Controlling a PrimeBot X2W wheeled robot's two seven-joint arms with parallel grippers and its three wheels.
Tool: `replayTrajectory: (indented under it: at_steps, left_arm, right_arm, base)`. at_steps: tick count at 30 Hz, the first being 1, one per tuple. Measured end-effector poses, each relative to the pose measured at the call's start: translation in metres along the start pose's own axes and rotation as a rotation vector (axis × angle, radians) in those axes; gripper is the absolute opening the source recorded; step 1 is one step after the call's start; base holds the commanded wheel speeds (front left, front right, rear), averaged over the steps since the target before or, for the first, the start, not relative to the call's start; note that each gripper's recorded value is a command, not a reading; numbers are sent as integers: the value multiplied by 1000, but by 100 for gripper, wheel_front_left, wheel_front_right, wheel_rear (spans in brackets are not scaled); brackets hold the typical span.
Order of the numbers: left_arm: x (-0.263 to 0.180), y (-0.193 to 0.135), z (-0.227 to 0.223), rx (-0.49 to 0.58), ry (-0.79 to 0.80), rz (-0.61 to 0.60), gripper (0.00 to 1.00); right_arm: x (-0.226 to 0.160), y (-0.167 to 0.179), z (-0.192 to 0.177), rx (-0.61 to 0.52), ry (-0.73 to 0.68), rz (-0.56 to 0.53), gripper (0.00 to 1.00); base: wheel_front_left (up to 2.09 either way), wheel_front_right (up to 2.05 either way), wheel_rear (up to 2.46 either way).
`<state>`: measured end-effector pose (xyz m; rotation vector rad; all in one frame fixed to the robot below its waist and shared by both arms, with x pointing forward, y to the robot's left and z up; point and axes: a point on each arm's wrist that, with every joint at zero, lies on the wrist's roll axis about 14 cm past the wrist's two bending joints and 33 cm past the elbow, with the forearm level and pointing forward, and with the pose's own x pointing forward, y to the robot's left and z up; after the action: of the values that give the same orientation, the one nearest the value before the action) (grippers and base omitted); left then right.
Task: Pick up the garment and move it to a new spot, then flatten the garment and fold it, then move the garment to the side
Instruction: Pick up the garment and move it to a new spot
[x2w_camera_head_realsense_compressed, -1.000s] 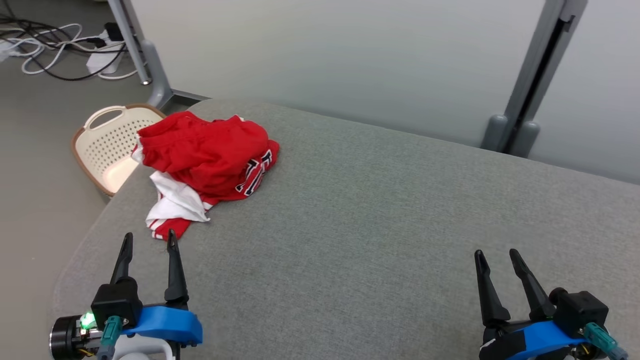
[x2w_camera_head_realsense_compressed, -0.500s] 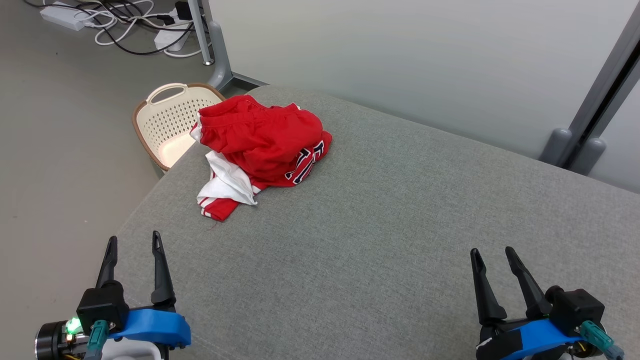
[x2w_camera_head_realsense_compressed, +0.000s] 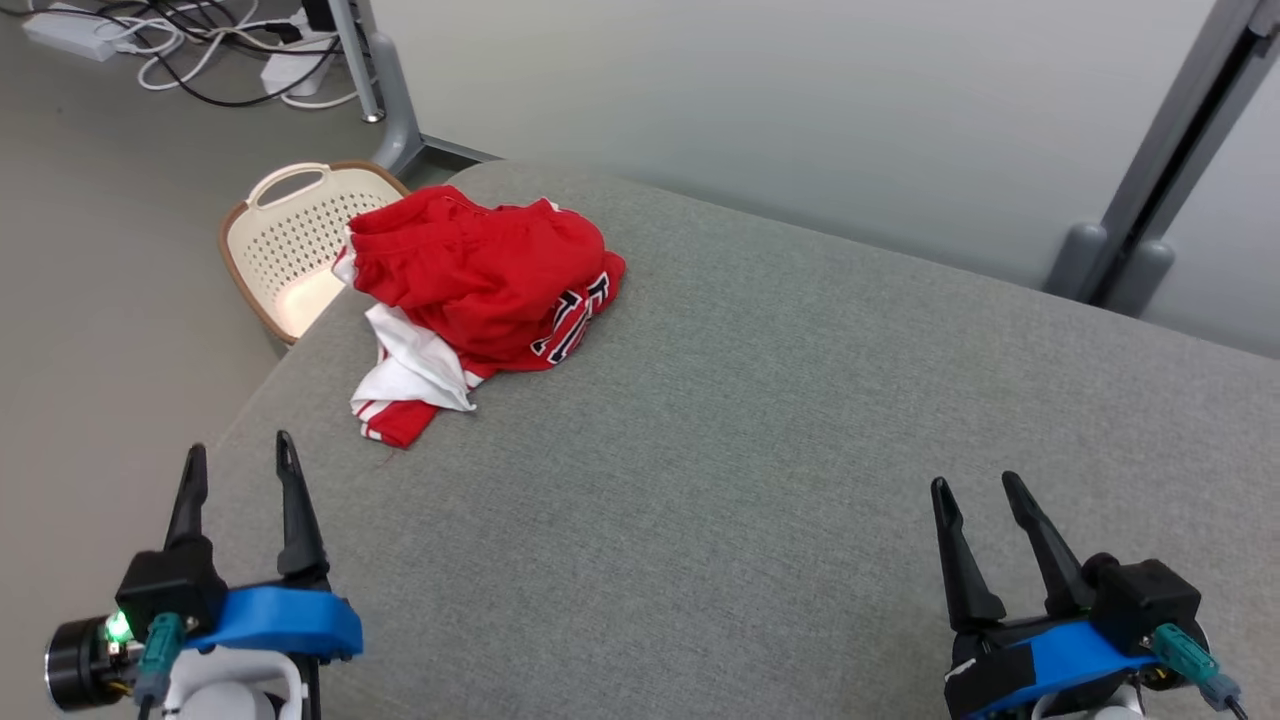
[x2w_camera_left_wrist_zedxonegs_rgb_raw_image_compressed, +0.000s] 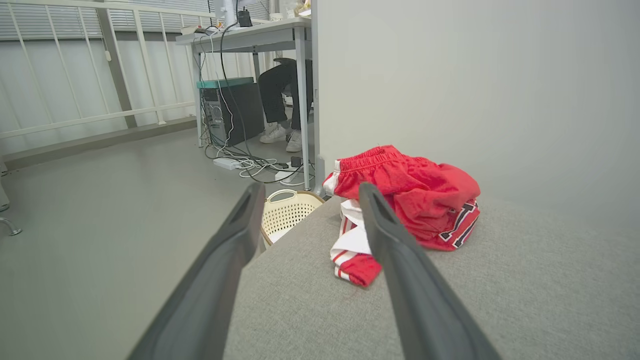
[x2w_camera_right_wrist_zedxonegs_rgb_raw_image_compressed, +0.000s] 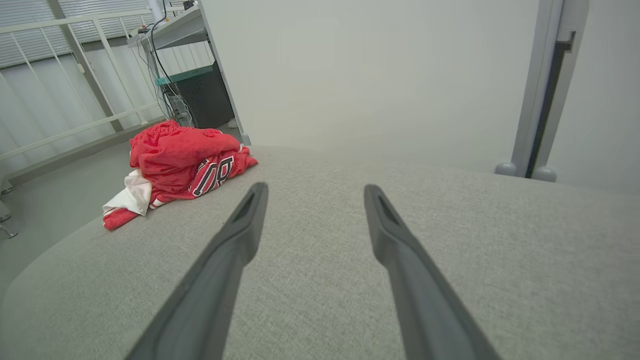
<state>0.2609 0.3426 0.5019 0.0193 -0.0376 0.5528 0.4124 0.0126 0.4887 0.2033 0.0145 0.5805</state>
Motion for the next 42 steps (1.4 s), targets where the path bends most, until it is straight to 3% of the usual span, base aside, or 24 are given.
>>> replayTrajectory:
  at_steps: [14,22,31,42]
  left_arm:
    - [128,-50,54,9,-134,-105,100]
    - [202,-88,30,75,-70,-178,100]
    - [234,-111,-65,169,250,-234,100]
    - [206,-88,-129,172,617,-200,100]
  right_arm:
    - [-1,-69,15,-70,-57,-159,100]
    - [-12,-121,2,-97,-26,-286,100]
    - [-30,-159,-12,-122,16,-389,100]
    - [-30,-158,-10,-125,14,-386,100]
  base:
    - [0,0,0]
    - [0,0,0]
    - [0,0,0]
    - [0,0,0]
